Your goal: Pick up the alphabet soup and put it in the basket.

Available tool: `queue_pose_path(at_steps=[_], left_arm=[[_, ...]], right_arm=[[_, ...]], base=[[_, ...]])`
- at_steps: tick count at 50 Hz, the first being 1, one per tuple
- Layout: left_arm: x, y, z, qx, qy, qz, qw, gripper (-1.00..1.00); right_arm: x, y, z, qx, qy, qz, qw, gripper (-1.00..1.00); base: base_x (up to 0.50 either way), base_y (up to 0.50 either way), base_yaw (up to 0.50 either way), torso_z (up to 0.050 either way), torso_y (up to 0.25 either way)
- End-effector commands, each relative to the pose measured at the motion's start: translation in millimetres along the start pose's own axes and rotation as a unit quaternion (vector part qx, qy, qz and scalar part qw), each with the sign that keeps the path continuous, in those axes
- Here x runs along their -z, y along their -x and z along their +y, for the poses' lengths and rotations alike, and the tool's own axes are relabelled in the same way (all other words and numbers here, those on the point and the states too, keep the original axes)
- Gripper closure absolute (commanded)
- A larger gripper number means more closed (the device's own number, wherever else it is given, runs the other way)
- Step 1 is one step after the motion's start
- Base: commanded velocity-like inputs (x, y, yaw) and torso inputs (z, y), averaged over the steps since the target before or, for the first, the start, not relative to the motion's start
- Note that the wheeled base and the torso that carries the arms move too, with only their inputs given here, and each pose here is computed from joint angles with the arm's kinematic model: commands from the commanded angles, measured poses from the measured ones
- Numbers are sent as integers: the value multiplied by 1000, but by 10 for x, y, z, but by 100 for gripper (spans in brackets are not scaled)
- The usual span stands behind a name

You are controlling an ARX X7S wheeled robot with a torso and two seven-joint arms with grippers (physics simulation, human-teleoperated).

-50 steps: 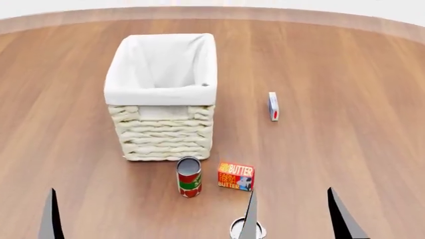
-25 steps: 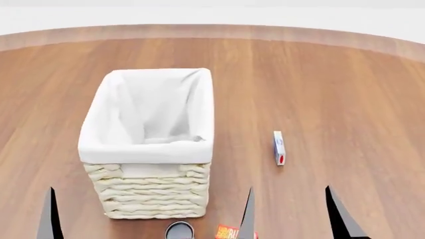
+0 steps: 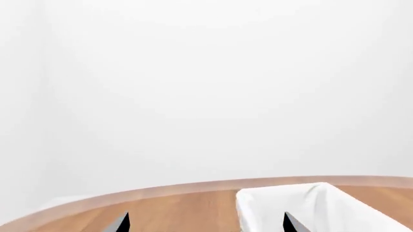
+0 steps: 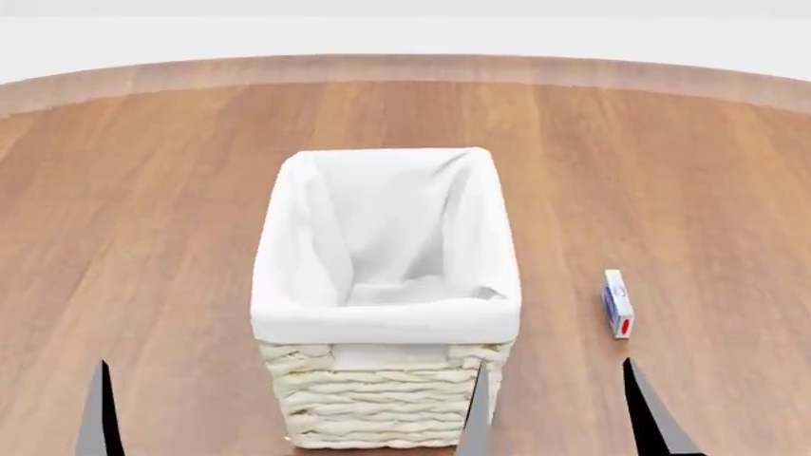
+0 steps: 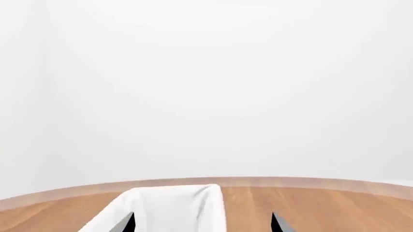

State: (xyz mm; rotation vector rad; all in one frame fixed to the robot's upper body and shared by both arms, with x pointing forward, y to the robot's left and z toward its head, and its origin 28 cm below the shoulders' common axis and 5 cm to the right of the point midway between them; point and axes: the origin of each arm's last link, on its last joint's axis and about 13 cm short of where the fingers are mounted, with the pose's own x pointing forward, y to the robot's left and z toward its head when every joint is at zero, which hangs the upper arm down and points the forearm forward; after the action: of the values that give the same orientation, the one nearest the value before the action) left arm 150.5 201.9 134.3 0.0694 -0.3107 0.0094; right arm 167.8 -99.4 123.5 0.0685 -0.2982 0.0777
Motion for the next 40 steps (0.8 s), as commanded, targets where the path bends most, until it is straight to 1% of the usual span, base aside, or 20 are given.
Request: queue_pose_path(at_steps=[1, 12, 13, 15, 22, 23, 24, 28, 31, 32, 33, 34, 35, 40], left_arm=[[10, -1, -3, 1, -1, 1, 1000, -100], [13, 0, -10, 2, -4, 2, 1000, -100], [13, 0, -11, 2, -5, 2, 1000, -100], [31, -1, -14, 4, -7, 7, 1000, -100], [28, 1, -13, 4, -8, 6, 1000, -100], [30, 2, -13, 3, -9, 6, 1000, -100], [28, 3, -12, 3, -8, 6, 1000, -100], [28, 3, -12, 3, -8, 6, 1000, -100], [28, 2, -13, 3, -8, 6, 1000, -100], [29, 2, -13, 3, -8, 6, 1000, -100], [33, 2, -13, 3, -9, 7, 1000, -100], [34, 1, -13, 3, -8, 7, 1000, -100], [34, 1, -14, 3, -9, 7, 1000, -100], [35, -3, -12, 3, -9, 7, 1000, -100]], right_arm=[[9, 5, -4, 0, 1, 2, 1000, -100], [33, 0, -12, 2, 2, 5, 1000, -100], [-19, -17, -8, 4, 4, 5, 1000, -100], [41, 8, -10, -1, -1, 9, 1000, -100], [36, 15, -13, -4, -8, 3, 1000, -100], [39, 19, -11, -5, -2, 3, 1000, -100], [35, 19, -13, -3, -10, 1, 1000, -100], [37, 17, -17, -3, -9, 2, 1000, -100], [30, 20, -14, -6, -17, 2, 1000, -100], [30, 18, -13, -4, -11, 2, 1000, -100], [24, 20, -14, -5, -16, -2, 1000, -100], [30, 18, -18, -6, -30, 10, 999, -100], [23, 13, -19, -3, -20, 4, 1000, -100], [39, 20, -19, -1, -15, 4, 1000, -100]], base=[[0, 500, 0, 0, 0], [0, 500, 0, 0, 0], [0, 500, 0, 0, 0], [0, 500, 0, 0, 0], [0, 500, 0, 0, 0], [0, 500, 0, 0, 0], [0, 0, 0, 0, 0], [0, 0, 0, 0, 0], [0, 0, 0, 0, 0], [0, 0, 0, 0, 0], [0, 0, 0, 0, 0], [0, 0, 0, 0, 0], [0, 0, 0, 0, 0], [0, -489, 0, 0, 0]])
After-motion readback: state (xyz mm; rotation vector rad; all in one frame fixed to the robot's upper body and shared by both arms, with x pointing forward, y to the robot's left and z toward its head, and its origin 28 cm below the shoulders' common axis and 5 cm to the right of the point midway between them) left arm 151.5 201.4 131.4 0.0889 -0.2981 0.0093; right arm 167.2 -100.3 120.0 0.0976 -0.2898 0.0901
